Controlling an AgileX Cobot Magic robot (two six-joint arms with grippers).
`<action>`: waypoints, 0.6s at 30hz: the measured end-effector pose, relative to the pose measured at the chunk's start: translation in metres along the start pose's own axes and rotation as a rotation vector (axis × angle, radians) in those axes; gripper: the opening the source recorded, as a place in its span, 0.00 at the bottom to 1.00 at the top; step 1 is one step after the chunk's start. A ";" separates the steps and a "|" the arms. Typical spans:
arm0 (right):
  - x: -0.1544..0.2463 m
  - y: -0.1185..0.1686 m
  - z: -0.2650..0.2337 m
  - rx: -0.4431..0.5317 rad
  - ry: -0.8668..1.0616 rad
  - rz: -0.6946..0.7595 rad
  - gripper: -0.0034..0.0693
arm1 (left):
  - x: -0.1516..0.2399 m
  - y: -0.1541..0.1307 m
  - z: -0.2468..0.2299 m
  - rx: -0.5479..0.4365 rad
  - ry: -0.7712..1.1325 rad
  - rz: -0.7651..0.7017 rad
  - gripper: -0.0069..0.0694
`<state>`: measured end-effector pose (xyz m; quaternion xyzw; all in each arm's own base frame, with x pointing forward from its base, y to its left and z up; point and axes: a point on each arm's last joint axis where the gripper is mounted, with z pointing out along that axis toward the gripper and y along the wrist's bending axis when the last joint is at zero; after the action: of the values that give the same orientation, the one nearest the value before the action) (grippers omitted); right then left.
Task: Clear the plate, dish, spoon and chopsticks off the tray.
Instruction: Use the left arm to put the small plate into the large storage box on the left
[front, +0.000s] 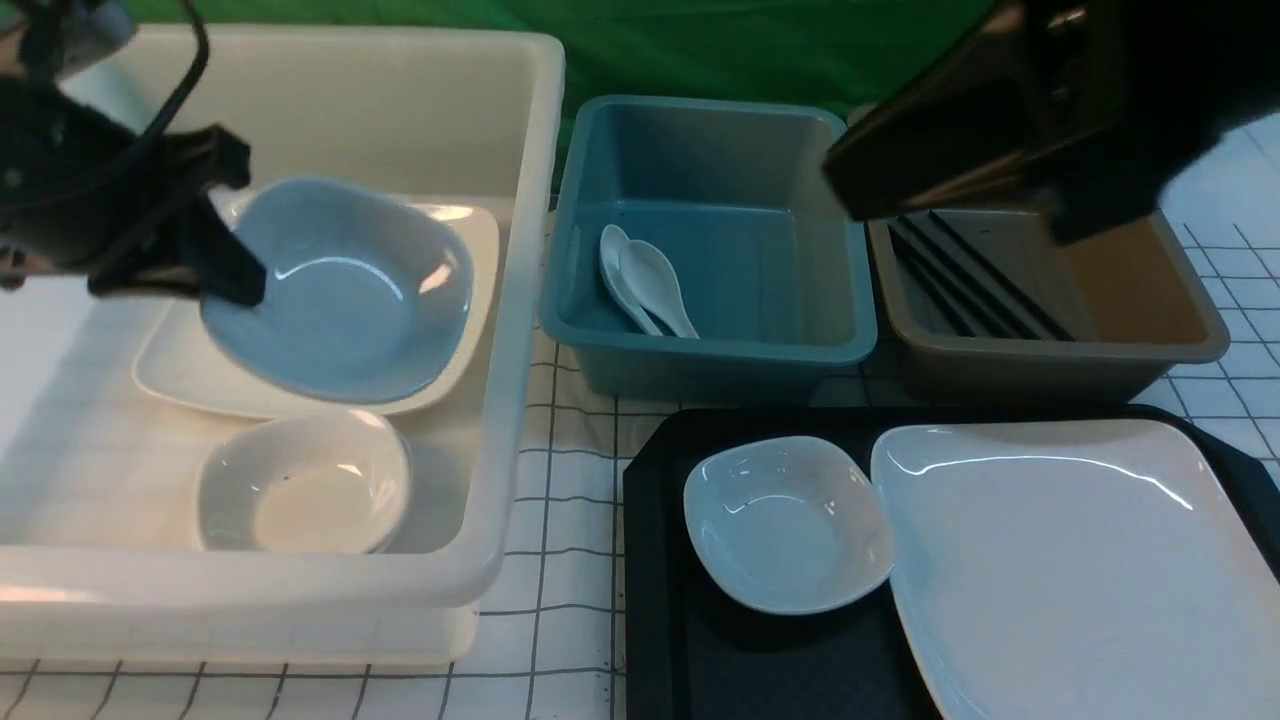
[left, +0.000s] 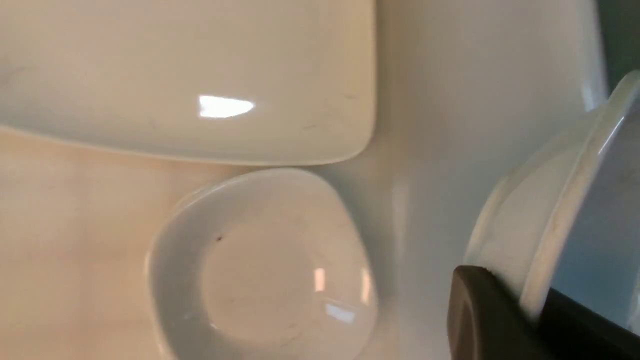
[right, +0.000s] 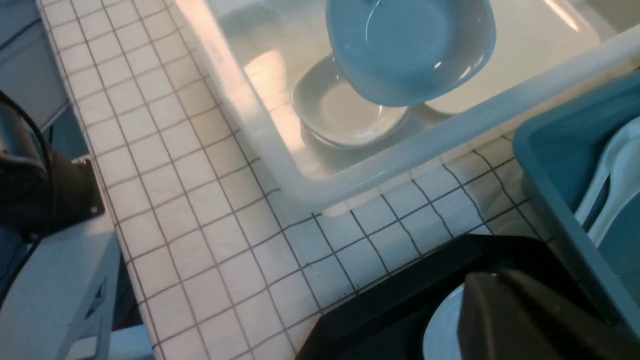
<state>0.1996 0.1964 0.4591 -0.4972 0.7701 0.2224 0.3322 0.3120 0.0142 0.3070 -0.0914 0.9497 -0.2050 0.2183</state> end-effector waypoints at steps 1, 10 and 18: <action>-0.003 0.001 0.008 -0.005 0.016 -0.012 0.05 | 0.005 0.008 0.005 -0.011 0.003 -0.027 0.10; -0.016 0.000 0.035 -0.024 0.047 -0.016 0.05 | 0.031 0.037 0.037 -0.095 -0.009 -0.129 0.10; -0.017 0.000 0.036 -0.023 0.048 -0.016 0.05 | 0.041 0.052 0.046 -0.184 -0.018 -0.186 0.18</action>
<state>0.2148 0.2306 0.4472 -0.5123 0.7711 0.2166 0.3098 0.2918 0.0338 0.2312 -0.2003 0.9500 -0.1354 0.1974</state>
